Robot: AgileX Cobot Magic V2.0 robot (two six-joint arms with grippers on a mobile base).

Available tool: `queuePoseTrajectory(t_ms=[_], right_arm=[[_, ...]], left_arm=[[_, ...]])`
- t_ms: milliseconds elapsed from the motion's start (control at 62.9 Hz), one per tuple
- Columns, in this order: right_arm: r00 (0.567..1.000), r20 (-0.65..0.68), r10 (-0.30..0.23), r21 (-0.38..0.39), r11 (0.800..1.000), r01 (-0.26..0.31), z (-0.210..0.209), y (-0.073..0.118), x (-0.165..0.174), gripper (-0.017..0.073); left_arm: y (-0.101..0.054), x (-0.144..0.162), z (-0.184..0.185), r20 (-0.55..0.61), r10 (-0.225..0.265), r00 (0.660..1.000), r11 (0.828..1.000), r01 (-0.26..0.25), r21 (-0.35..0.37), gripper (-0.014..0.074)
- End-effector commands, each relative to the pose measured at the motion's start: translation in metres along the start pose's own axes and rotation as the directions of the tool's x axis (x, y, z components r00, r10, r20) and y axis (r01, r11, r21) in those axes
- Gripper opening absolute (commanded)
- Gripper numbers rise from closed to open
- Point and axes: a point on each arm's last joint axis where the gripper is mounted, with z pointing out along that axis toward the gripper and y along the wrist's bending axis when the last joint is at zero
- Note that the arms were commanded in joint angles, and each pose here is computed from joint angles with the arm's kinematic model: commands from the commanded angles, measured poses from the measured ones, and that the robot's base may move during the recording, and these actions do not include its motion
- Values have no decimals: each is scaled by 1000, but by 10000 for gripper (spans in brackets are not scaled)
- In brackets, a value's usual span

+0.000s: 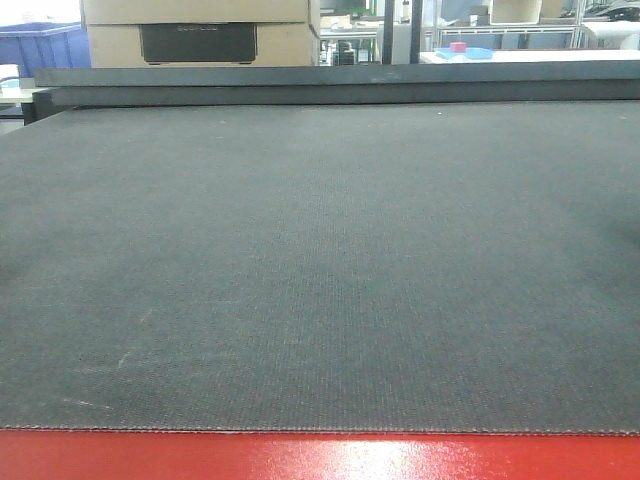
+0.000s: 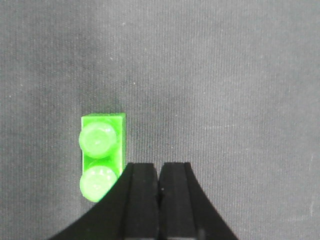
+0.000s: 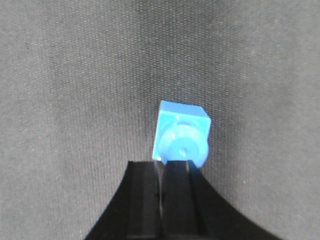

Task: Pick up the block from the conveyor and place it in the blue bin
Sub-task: 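Close left gripper on green block, right gripper on light-blue block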

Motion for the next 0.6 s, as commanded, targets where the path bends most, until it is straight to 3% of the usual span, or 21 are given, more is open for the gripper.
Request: queuePoseTrajectory(t_ms=[0, 111, 159, 588], right_arm=[[1000, 11, 13, 3, 1000, -13, 4, -2, -6, 155], [1000, 18, 21, 4, 1000, -22, 5, -3, -7, 388], [1000, 20, 22, 4, 1000, -22, 6, -4, -8, 428], [993, -93, 74, 23, 997, -72, 51, -15, -18, 381]], left_arm=[[-1, -2, -3, 17, -16, 1000, 1000, 15, 8, -111], [-1, -2, -3, 17, -16, 1000, 1000, 15, 8, -111], [-1, -2, -3, 17, -16, 1000, 1000, 15, 8, -111], [-1, -2, -3, 21, -16, 1000, 1000, 15, 8, -111]])
